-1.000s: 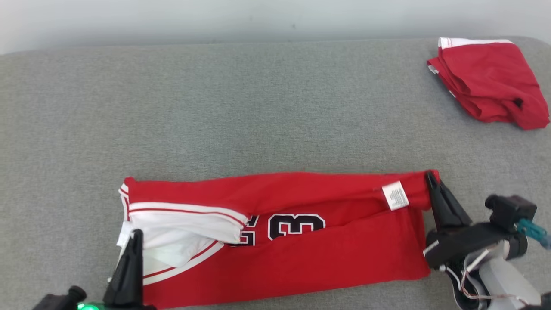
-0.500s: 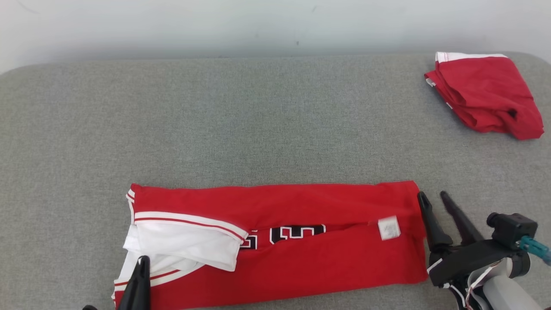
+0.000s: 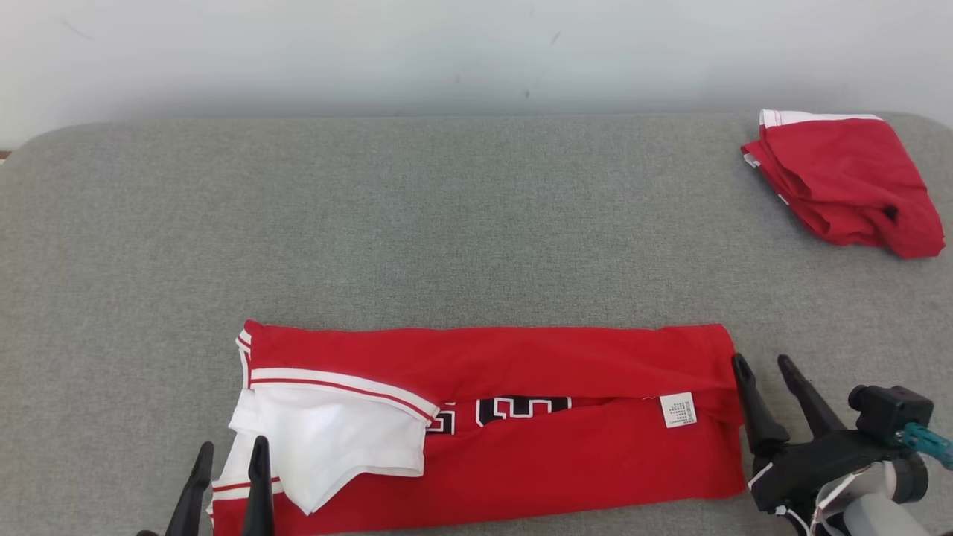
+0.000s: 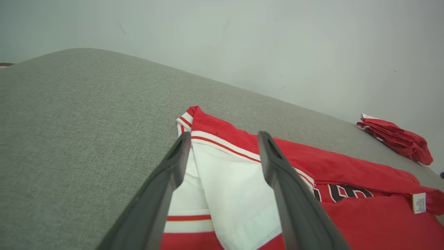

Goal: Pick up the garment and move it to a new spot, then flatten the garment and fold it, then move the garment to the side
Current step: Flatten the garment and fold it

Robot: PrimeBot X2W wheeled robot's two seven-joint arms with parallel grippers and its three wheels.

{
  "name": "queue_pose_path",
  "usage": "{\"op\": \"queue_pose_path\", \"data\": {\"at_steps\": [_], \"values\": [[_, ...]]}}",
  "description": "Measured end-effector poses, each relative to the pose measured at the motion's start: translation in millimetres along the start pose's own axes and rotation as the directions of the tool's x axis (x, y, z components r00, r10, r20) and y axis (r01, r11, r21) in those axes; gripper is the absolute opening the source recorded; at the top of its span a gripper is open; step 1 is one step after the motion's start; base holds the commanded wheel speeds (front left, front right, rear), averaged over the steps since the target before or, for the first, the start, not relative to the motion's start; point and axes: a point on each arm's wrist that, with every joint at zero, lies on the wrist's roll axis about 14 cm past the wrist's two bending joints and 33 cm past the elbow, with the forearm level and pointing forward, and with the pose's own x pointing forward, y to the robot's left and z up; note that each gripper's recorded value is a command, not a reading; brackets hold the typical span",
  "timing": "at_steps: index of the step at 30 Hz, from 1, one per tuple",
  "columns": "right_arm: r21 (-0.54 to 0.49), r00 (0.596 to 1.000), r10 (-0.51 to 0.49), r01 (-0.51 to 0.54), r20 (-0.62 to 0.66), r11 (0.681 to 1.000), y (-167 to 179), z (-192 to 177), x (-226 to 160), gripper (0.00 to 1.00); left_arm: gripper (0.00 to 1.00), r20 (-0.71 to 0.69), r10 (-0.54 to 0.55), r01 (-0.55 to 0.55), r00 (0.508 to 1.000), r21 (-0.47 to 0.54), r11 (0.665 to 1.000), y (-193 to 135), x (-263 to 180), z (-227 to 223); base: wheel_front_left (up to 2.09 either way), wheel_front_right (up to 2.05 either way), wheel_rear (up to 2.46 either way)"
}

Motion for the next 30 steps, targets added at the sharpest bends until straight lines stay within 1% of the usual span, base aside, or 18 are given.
{"op": "queue_pose_path", "data": {"at_steps": [4, 12, 19, 20, 21, 22, 23, 24, 27, 30], "values": [[-0.003, 0.998, -0.022, 0.022, -0.058, 1.000, -2.9, -15.1, 0.2, 1.00, 1.00, 0.024, 0.018, -0.019, 1.000, 0.042, 0.999, 4.9, -1.7, 7.7, 0.00, 0.00, 0.00], [-0.006, 0.989, -0.051, 0.050, -0.136, 0.999, -7.3, -34.8, 3.1, 1.00, 1.00, 0.027, 0.040, -0.041, 0.999, 0.050, 0.998, 10.3, -5.7, 8.8, 0.00, 0.00, 0.00], [0.008, 0.977, -0.025, 0.028, -0.211, 1.000, 4.1, -53.5, 8.7, 1.00, 1.00, 0.028, 0.052, -0.054, 0.998, 0.066, 0.996, 15.5, -6.9, 9.4, 0.00, 0.00, 0.00], [0.014, 0.976, -0.022, 0.025, -0.216, 1.000, 5.3, -54.3, 9.7, 0.91, 1.00, 0.029, 0.053, -0.055, 0.998, 0.068, 0.996, 15.9, -6.8, 9.8, 0.00, 0.00, 0.00], [0.013, 0.975, -0.017, 0.020, -0.219, 1.000, 6.7, -54.9, 10.5, 0.64, 1.00, 0.030, 0.055, -0.057, 0.998, 0.068, 0.996, 16.4, -6.9, 10.0, 0.00, 0.00, 0.00], [0.013, 0.975, -0.013, 0.017, -0.223, 1.000, 7.7, -55.5, 11.2, 0.32, 1.00, 0.030, 0.057, -0.059, 0.998, 0.069, 0.996, 17.1, -6.9, 9.9, 0.00, 0.00, 0.00], [0.018, 0.974, -0.009, 0.013, -0.227, 1.000, 9.1, -56.1, 11.6, 0.08, 1.00, 0.030, 0.059, -0.061, 0.998, 0.070, 0.996, 17.8, -6.9, 9.9, 0.00, 0.00, 0.00], [0.017, 0.973, -0.005, 0.009, -0.229, 1.000, 10.3, -56.7, 11.7, 0.00, 1.00, 0.029, 0.060, -0.062, 0.998, 0.070, 0.996, 17.9, -6.8, 9.8, 0.00, 0.00, 0.00], [0.024, 0.974, -0.002, 0.008, -0.225, 1.000, 11.4, -56.2, 12.0, 0.00, 1.00, 0.033, 0.066, -0.068, 0.997, 0.071, 0.995, 19.0, -5.9, 10.6, 0.00, 0.00, 0.00], [0.020, 0.980, -0.020, 0.024, -0.198, 0.999, 4.9, -50.0, 12.1, 0.00, 1.00, 0.046, 0.076, -0.079, 0.996, 0.077, 0.994, 20.6, -3.7, 14.3, 0.00, 0.00, 0.00]]}}
